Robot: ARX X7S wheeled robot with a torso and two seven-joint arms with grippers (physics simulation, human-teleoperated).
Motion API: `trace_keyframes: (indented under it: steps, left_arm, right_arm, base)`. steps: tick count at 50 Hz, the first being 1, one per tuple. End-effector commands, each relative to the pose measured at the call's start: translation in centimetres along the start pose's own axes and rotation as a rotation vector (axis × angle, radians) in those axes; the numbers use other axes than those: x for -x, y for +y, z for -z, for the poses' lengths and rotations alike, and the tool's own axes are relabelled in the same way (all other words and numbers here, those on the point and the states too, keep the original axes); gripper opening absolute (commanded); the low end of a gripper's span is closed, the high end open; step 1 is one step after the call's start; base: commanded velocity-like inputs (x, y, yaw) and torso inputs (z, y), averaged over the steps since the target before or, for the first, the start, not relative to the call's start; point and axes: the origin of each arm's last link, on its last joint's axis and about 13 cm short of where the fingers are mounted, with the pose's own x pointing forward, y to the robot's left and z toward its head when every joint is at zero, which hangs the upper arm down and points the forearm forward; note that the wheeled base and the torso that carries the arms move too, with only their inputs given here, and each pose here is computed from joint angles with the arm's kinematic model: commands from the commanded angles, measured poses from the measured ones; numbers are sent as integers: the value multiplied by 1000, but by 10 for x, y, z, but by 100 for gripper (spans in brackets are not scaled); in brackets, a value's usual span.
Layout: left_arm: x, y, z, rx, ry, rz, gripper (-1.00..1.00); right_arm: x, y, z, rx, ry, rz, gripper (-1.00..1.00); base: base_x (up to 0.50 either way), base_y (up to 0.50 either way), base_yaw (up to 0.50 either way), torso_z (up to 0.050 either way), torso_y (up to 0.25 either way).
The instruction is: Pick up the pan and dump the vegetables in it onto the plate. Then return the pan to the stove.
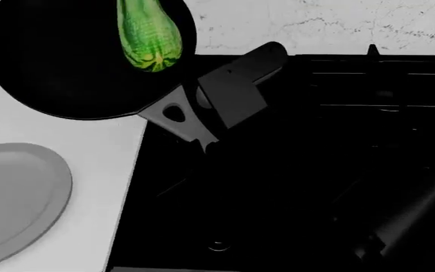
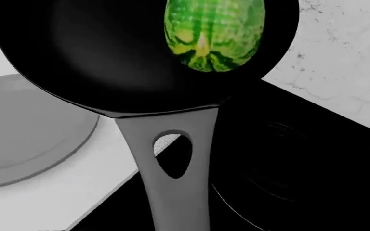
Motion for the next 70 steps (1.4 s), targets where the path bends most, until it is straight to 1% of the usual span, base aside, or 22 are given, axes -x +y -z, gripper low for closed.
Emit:
trace_keyframes:
  steps: [1, 11, 12, 13, 17, 18, 19, 20, 21, 28, 29, 30, 31, 33, 35, 36, 37, 46, 52, 58, 65, 70]
  left_arm:
    - [1, -1, -2, 41, 2, 41, 100]
    - [4, -2, 0, 46, 6, 37, 100]
    - [4, -2, 0, 47, 6, 37, 100]
    - [4, -2, 0, 46, 5, 38, 100]
    - [5, -3, 1, 49, 7, 37, 100]
    - [6, -3, 1, 49, 8, 37, 100]
    - [6, -3, 1, 51, 10, 38, 100]
    - [7, -3, 2, 50, 10, 38, 100]
    - [7, -3, 2, 51, 11, 37, 100]
    - [11, -4, 4, 56, 18, 39, 100]
    - [12, -4, 4, 57, 20, 40, 100]
    - [12, -4, 4, 58, 21, 39, 100]
    - [12, -4, 4, 59, 20, 39, 100]
    - [12, -4, 5, 60, 20, 40, 100]
    - [12, -5, 4, 62, 23, 44, 100]
    - [12, -4, 5, 61, 28, 44, 100]
    - [12, -4, 4, 64, 33, 40, 100]
    - [12, -5, 4, 71, 49, 41, 100]
    - [14, -5, 6, 67, 51, 30, 100]
    - [15, -5, 6, 68, 52, 31, 100]
    - [20, -6, 9, 63, 49, 29, 100]
    - [23, -7, 9, 79, 61, 42, 100]
  right_arm:
    - [7, -10, -26, 30, -141, 49, -100]
    - [1, -9, -29, 29, -141, 65, -100]
    - [-1, -9, -28, 59, -130, 78, -100]
    - [-2, -7, -29, 57, -136, 55, -100]
    - [-11, -6, -25, 91, -113, 81, -100]
    - [-15, -7, -25, 127, -100, 117, -100]
    - [-19, -7, -23, 130, -89, 127, -100]
    - [-23, -9, -22, 185, -68, 177, -100]
    - [-24, -8, -23, 162, -73, 154, -100]
    - [-38, -15, -28, 249, -51, 234, -100]
    - [-38, -16, -29, 326, -40, 290, -100]
    - [-39, -16, -31, 304, -45, 273, -100]
    - [-40, -17, -32, 345, -35, 300, -100]
    - [-38, -15, -35, 346, -47, 293, -100]
    - [-36, -10, -36, 385, -41, 289, -100]
    - [-33, -7, -37, 375, -48, 277, -100]
    - [-33, -8, -37, 409, -47, 301, -100]
    - [-22, -2, -34, 401, -33, 273, -100]
    - [-26, 3, -7, 298, 4, 209, -100]
    - [-17, -1, -8, 276, -8, 226, -100]
    - [-18, -8, 14, 209, 29, 268, -100]
    - [-14, -10, 6, 329, 50, 351, -100]
  base:
    - [0, 500, 0, 0, 10]
    - [0, 500, 0, 1, 3]
    - [0, 500, 0, 0, 0]
    - [0, 0, 0, 0, 0]
    - [0, 0, 0, 0, 3]
    - [0, 0, 0, 0, 10]
    - [0, 0, 0, 0, 0]
    - [0, 0, 0, 0, 0]
    - [0, 0, 0, 0, 0]
    - [0, 0, 0, 1, 3]
    - [0, 0, 0, 0, 10]
    - [0, 0, 0, 0, 0]
    - [0, 0, 0, 0, 0]
    - [0, 0, 0, 5, 5]
    - [0, 0, 0, 0, 5]
    - [0, 0, 0, 0, 0]
    - [0, 0, 0, 0, 0]
    - [0, 0, 0, 1, 3]
    - [0, 0, 0, 0, 2]
    - [0, 0, 0, 2, 4]
    - [0, 0, 0, 1, 3]
    - [0, 0, 0, 0, 2]
